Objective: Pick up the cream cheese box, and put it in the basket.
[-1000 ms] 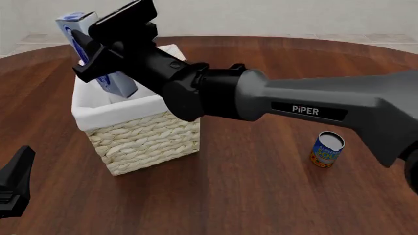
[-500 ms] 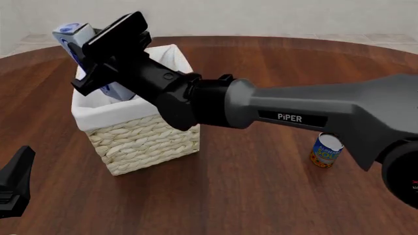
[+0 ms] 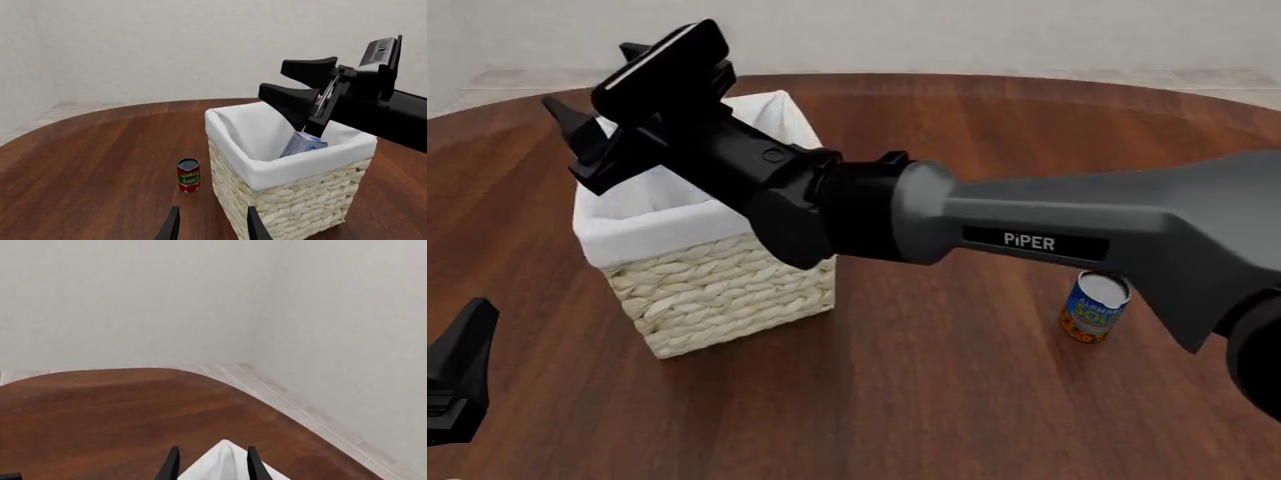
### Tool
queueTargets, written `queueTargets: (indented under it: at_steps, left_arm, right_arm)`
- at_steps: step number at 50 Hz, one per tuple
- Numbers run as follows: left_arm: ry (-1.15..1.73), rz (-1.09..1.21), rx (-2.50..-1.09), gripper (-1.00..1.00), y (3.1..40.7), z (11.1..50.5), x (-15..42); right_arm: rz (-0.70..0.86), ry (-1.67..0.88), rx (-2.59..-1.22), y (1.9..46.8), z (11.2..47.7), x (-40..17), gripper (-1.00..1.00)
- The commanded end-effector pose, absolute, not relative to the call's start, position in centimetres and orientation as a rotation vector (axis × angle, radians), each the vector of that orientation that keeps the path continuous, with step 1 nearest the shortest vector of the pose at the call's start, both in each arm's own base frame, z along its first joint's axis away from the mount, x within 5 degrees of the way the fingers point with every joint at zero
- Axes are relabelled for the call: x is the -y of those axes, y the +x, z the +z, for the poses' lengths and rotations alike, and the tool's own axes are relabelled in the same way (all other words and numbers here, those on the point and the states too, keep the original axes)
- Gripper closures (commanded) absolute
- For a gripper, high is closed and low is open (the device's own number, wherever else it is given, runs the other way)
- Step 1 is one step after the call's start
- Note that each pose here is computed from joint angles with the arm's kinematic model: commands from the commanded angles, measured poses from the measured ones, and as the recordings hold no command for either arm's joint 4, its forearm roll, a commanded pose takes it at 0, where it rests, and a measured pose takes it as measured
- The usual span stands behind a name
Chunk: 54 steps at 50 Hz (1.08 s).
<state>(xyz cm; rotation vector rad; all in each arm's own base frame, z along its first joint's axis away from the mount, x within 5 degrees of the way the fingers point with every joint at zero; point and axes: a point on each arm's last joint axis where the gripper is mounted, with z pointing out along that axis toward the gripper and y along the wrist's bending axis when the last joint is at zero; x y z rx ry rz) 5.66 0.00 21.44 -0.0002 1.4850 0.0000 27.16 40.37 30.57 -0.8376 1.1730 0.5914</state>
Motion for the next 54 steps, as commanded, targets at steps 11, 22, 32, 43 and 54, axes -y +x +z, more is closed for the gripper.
queueTargets:
  at_steps: [11, 22, 32, 43, 54]
  left_arm:
    - [0.000, 0.000, -1.485, -1.00, 5.7, 21.4, 0.0]
    - [0.000, 0.000, -1.485, -1.00, 5.7, 21.4, 0.0]
    - [0.000, 0.000, -1.485, -1.00, 5.7, 21.4, 0.0]
    - [0.000, 0.000, -1.485, -1.00, 5.7, 21.4, 0.0]
    - [0.000, 0.000, -1.485, -1.00, 5.7, 21.4, 0.0]
  right_arm:
    - [0.616, -0.811, -1.148, 24.9, 31.7, -37.6, -1.00]
    - [0.607, -0.762, -1.157, 23.6, 32.6, -32.6, -1.00]
    - [0.608, -0.728, -1.164, 22.0, 33.1, -28.9, -1.00]
    - [0.611, -0.695, -1.177, 19.1, 34.2, -23.9, -1.00]
    - [0.614, -0.649, -1.248, 17.0, 33.4, -19.3, -1.00]
